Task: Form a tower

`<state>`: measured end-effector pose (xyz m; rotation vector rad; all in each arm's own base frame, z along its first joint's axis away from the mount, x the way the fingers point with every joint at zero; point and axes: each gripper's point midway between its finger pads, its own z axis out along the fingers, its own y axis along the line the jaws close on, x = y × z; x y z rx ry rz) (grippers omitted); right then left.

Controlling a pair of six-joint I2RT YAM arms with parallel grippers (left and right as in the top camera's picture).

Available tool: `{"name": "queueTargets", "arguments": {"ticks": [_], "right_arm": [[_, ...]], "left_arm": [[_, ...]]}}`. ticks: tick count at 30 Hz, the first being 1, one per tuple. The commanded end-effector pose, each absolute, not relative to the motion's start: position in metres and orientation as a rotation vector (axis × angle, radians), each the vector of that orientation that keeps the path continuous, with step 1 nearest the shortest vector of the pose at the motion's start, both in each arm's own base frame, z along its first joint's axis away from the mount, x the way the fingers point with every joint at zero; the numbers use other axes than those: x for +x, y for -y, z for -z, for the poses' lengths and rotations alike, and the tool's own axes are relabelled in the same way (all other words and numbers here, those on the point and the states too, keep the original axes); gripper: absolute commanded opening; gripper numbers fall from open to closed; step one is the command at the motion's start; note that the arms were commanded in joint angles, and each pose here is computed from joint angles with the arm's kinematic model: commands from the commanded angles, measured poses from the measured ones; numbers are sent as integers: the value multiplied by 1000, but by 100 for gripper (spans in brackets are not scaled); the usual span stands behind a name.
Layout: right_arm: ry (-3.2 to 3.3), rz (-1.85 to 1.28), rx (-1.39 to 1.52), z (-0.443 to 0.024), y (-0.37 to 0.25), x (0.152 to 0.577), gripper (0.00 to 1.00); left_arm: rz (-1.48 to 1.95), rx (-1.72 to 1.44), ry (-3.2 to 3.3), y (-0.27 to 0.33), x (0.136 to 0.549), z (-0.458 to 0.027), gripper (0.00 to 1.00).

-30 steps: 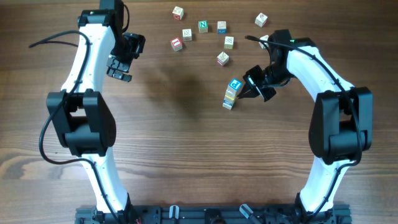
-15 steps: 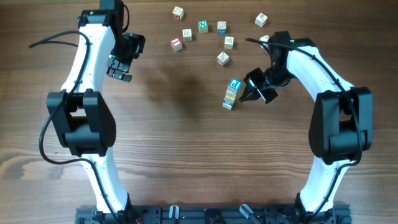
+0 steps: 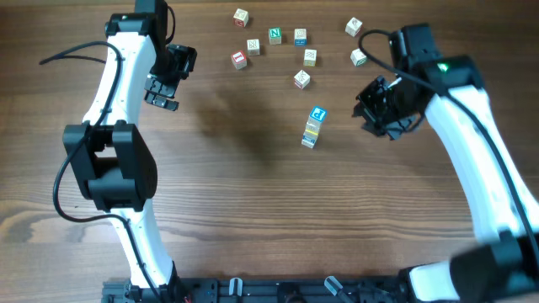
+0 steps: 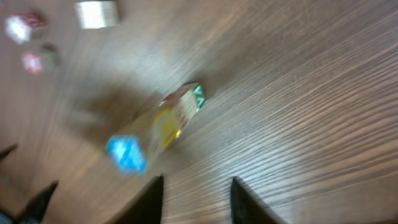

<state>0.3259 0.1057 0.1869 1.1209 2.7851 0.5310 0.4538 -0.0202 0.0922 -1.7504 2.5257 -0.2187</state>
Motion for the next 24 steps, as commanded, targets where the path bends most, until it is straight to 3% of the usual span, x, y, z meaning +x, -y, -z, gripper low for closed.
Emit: {"name": "queueTargets", "arguments": {"ticks": [1,4,7,11,15,20,24], "right_arm": [[-2722,-447,985,-227,-112,317,56],[-2710,-417,873,-255,-136,321,78],[-2757,-370,872,-251,-153,335,81],[-2909,-290,915,-211,-177,367,82],[-2948,-244,916,-182,-183,380,91],[-2997,-176,892,-163,-181,379,88],[-3087,-157,829,-140,-188,376,70]], "left_arm": [[226,-1724,-2510,17,453,-104,100],[225,-1724,-2510,17,453,-104,100],[225,-1724,-2510,17,453,-104,100],[225,-1724,-2510,17,453,-104,100],[225,-1724,-2510,17,453,-104,100],[226,-1724,-2510,17,453,-104,100],[225,-1724,-2510,17,453,-104,100]]}}
